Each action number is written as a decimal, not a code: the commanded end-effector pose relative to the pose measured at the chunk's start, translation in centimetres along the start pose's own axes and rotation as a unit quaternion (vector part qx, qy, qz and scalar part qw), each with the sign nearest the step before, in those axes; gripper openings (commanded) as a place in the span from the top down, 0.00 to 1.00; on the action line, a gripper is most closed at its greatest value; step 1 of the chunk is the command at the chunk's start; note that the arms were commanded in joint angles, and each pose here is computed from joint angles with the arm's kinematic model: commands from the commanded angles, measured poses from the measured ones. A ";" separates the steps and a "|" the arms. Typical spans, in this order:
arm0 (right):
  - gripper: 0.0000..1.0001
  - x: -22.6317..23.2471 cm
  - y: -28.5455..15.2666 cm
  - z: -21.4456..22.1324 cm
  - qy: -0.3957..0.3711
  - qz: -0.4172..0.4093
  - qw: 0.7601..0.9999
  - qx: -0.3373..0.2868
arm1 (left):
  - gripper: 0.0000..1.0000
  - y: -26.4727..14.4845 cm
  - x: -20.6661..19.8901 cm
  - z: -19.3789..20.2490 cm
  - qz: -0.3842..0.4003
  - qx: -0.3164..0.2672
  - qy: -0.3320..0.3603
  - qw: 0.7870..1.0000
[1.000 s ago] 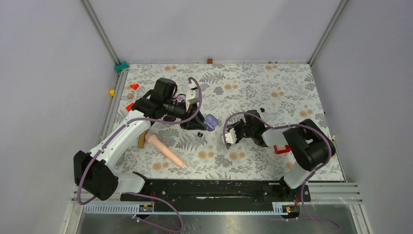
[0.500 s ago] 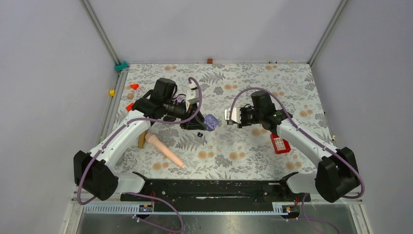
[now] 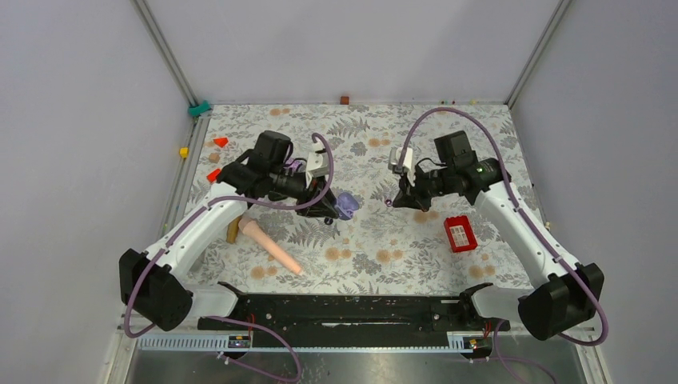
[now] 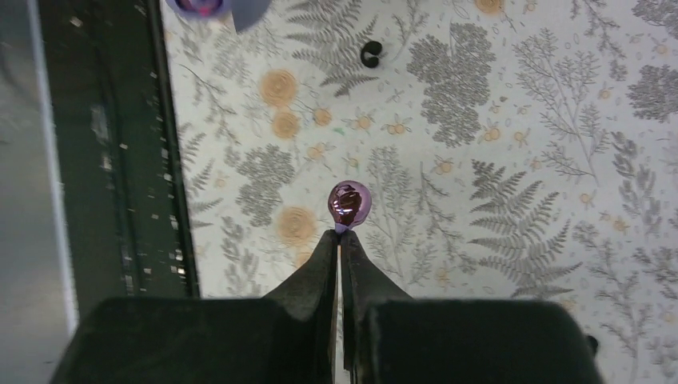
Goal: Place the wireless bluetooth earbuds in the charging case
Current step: Pick up the earbud from the center of the board, then place the earbud in the charging case.
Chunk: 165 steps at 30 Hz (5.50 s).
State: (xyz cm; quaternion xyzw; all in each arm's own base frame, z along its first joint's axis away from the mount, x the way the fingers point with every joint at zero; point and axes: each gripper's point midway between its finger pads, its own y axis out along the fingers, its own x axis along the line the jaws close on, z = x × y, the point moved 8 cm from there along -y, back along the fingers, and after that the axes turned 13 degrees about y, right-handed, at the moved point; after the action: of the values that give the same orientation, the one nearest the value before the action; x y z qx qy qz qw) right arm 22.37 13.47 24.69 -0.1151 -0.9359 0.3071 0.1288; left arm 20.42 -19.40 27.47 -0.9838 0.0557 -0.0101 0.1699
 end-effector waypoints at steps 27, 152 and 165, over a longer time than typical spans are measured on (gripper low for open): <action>1.00 7.5 -2.2 -5.9 0.232 -0.230 0.944 -0.031 | 0.97 3.4 -2.0 -1.3 0.105 0.021 0.045 0.993; 0.69 10.0 1.0 -6.5 0.094 -0.130 0.986 -0.045 | 0.97 4.6 -2.9 -1.4 0.133 0.022 0.038 0.990; 0.64 8.3 -0.8 -5.7 0.058 0.005 0.996 -0.074 | 0.97 4.4 -3.0 -1.7 0.127 0.022 0.043 0.991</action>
State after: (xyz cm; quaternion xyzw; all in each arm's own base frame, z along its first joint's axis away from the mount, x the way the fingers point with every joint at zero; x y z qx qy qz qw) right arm 14.64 18.64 31.63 -0.0859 -0.9502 0.2271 0.1953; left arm 16.75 -23.25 25.47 -0.9581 0.1842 0.0110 0.2190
